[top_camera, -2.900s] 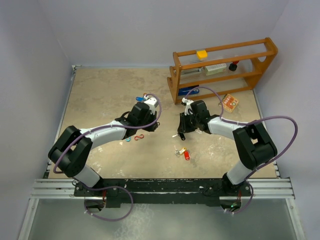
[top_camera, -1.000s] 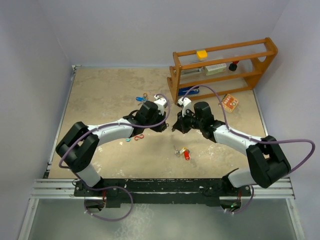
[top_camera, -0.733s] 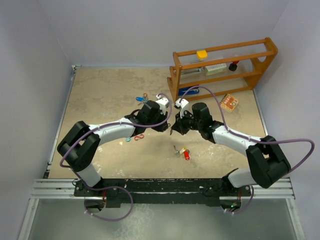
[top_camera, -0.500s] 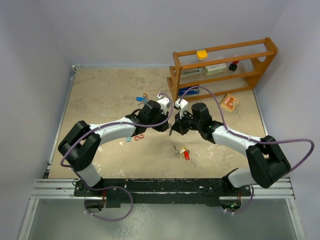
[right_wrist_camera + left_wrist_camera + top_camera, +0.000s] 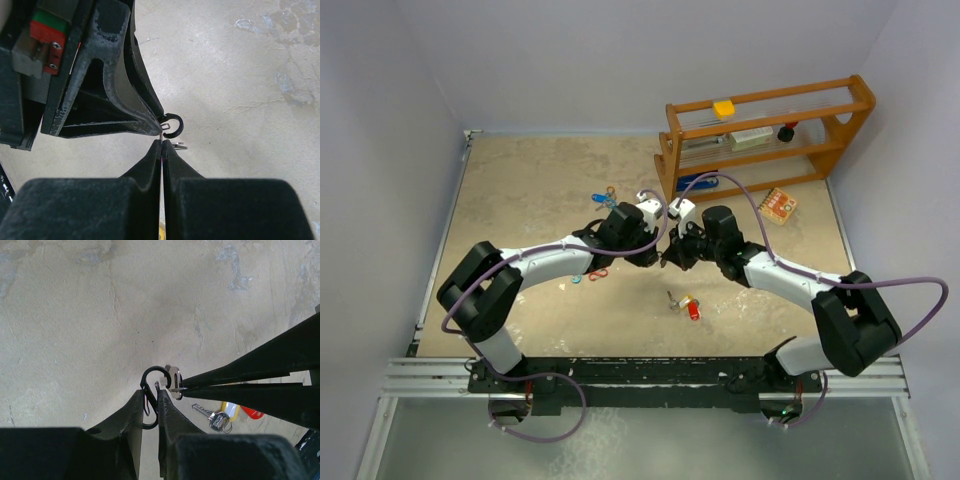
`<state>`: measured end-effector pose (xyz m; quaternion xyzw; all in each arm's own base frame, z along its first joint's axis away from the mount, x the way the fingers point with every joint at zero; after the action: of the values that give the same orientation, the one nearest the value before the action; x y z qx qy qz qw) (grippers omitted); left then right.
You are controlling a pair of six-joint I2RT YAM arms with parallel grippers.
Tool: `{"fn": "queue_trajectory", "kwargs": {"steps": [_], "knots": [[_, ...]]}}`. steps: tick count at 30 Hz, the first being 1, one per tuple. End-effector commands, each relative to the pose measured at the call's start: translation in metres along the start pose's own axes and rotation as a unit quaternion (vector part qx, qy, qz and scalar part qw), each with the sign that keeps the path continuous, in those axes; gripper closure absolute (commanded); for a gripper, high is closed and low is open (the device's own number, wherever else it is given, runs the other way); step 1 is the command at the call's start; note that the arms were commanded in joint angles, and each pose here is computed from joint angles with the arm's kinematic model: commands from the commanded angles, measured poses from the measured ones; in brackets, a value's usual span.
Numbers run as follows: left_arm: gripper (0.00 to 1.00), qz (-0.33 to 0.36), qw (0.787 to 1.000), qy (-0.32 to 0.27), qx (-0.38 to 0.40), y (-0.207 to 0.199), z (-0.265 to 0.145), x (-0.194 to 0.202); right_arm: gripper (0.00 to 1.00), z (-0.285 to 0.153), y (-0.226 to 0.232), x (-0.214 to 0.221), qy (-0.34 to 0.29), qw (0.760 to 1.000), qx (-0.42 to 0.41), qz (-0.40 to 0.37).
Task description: Put the keys on the keyring
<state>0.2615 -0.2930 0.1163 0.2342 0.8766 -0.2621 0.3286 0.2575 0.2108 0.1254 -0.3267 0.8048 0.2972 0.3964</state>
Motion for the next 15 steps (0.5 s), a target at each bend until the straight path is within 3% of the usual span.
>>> {"fn": "queue_trajectory", "kwargs": {"steps": [1, 15], "knots": [[1.00, 0.019, 0.999, -0.026, 0.018, -0.0093, -0.0006, -0.0195, 1.00, -0.0037, 0.0016, -0.0139, -0.028, 0.999, 0.004, -0.025], [1.00, 0.021, 0.999, -0.030, 0.016, -0.0110, -0.0030, -0.0217, 1.00, -0.0016, 0.0019, -0.0108, -0.021, 1.000, 0.001, -0.022]]}}
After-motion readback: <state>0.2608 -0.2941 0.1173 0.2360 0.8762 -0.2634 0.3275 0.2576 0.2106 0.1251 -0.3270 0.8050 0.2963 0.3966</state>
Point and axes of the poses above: each gripper's point midway between its finger pads, its own z axis out along the fingers, its own y axis along the line the jaws close on, x = y × z, the point moved 6 cm from there along -z, back along the fingers, and after that the axes turned 1 degree about z, right-handed, at the moved point
